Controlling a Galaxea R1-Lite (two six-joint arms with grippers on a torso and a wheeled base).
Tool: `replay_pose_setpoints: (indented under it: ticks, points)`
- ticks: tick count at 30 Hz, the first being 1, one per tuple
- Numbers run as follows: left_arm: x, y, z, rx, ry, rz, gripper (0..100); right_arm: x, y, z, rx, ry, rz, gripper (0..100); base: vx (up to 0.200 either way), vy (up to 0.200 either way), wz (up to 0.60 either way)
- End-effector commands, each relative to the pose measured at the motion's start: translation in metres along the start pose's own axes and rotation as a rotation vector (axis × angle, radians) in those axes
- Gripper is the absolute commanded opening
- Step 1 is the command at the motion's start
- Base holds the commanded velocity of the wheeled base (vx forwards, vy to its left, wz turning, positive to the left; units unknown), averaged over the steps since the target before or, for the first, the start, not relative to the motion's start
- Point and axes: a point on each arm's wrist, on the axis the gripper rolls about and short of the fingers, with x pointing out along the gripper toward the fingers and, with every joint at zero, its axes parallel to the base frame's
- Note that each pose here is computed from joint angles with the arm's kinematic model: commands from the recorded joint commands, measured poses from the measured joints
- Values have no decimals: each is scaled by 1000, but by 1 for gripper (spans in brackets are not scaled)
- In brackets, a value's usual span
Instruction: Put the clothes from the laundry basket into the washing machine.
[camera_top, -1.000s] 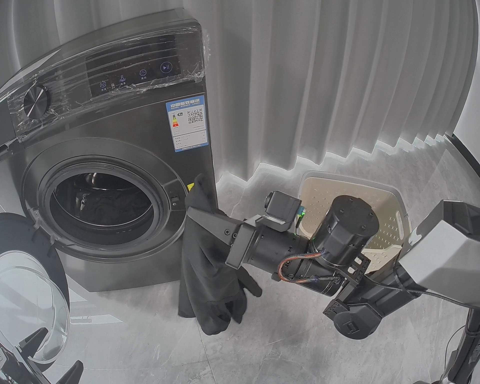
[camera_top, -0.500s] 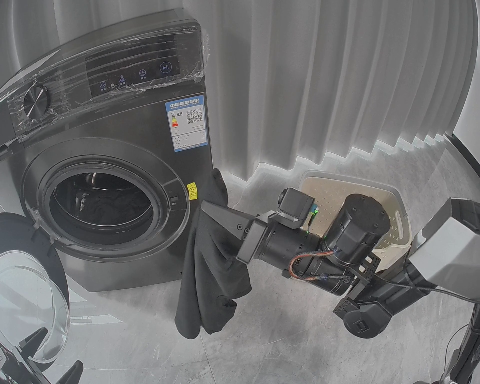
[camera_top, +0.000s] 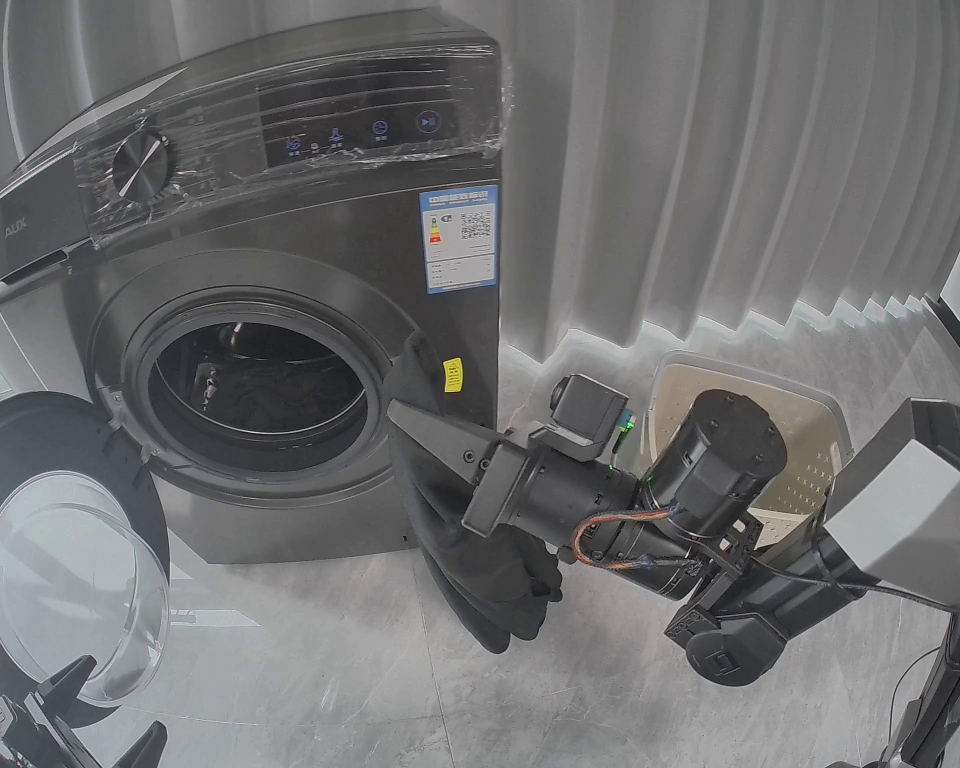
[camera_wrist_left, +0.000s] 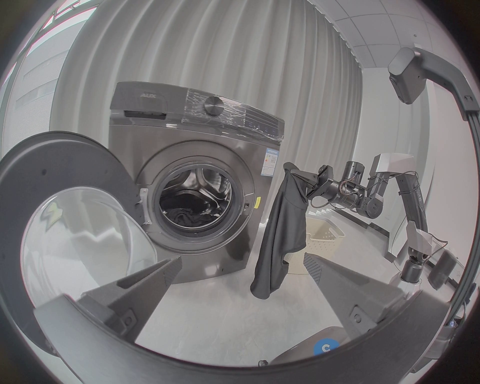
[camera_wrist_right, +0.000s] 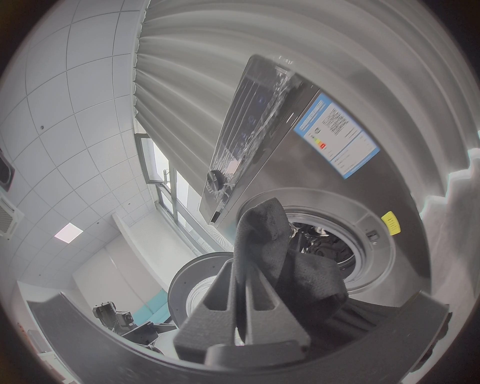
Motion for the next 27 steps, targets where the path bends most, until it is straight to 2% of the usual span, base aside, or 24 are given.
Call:
replay_pose_setpoints:
  ticks: [1,6,12,27]
  points:
    - [1,1,-4,-3,13,2,100,1,3,2,-1,-6,11,0,0,0,0]
    - [1,1,-4,-4,13,1,100,0,3,1,-2,-5,4,0,0,0,0]
    - [1,1,-4,-4,13,1,100,0,3,2,-6,-8,7,0,0,0,600]
    - [1,1,-4,-7,13,1,100,-2,1,7,-29,-17,-1,0,0,0,0]
